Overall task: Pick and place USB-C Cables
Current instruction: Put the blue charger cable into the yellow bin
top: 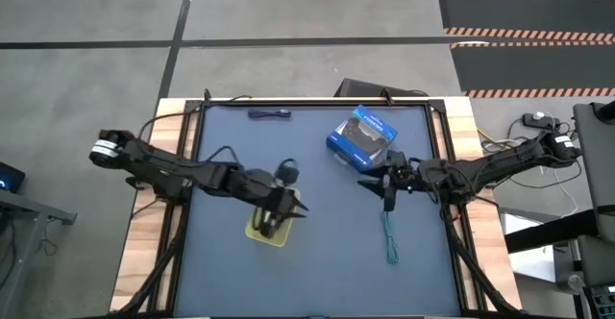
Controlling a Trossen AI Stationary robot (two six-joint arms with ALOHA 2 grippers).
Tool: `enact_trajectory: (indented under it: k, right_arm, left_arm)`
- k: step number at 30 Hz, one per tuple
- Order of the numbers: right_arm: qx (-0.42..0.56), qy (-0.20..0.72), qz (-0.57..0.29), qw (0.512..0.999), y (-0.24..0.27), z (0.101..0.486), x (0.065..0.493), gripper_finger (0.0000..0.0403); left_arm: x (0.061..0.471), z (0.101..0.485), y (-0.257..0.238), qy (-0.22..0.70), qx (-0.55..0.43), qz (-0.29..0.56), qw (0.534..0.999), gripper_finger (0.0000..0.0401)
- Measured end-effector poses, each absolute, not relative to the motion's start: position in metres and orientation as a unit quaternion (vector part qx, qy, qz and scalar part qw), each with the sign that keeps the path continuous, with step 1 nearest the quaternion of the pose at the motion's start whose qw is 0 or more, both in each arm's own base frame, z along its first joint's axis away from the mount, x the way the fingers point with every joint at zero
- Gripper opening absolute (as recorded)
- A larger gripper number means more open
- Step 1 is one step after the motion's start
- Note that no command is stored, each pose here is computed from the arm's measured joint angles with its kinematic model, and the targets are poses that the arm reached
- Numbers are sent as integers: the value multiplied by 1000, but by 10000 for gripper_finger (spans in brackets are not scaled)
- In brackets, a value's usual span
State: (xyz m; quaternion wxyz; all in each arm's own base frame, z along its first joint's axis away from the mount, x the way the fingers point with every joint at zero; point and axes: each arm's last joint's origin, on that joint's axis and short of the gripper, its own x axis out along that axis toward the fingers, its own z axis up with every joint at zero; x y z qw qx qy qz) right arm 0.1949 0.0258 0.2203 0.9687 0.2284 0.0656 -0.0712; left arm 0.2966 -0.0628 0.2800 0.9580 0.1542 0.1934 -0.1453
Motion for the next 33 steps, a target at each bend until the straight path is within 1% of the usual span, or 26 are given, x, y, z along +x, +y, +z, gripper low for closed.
enact_trajectory:
  k: [3, 6, 9, 11, 14, 16, 20, 24, 28, 30, 33]
  right_arm:
    - [276, 86, -57, 956, 28, 215, 199, 182]
    - [308, 114, -54, 943, 30, 215, 207, 182]
    - [327, 171, -68, 927, 33, 216, 217, 182]
    - [333, 236, -90, 908, 34, 213, 222, 182]
    - [355, 333, -124, 865, 37, 215, 228, 182]
    - [369, 410, -149, 821, 39, 212, 229, 182]
    - [394, 526, -190, 730, 48, 208, 231, 182]
    - [415, 592, -213, 657, 63, 202, 233, 182]
    - [425, 632, -233, 605, 80, 190, 236, 182]
    - [425, 648, -246, 582, 87, 183, 236, 182]
    - [418, 660, -261, 567, 97, 172, 237, 182]
  left_arm:
    - [285, 277, -54, 113, 191, -135, 966, 66]
    - [275, 275, -42, 61, 191, -107, 974, 66]
    - [263, 275, -33, 22, 186, -84, 979, 66]
    - [259, 276, -30, 5, 185, -75, 980, 66]
    - [252, 273, -29, -4, 185, -63, 981, 66]
    - [247, 274, -27, -8, 185, -52, 981, 66]
    - [243, 274, -27, -10, 167, -50, 985, 66]
    - [241, 272, -27, -10, 159, -50, 986, 66]
    - [239, 268, -26, -2, 159, -51, 986, 66]
    - [239, 267, -26, -2, 159, -51, 986, 66]
    - [240, 267, -26, -3, 159, -51, 986, 66]
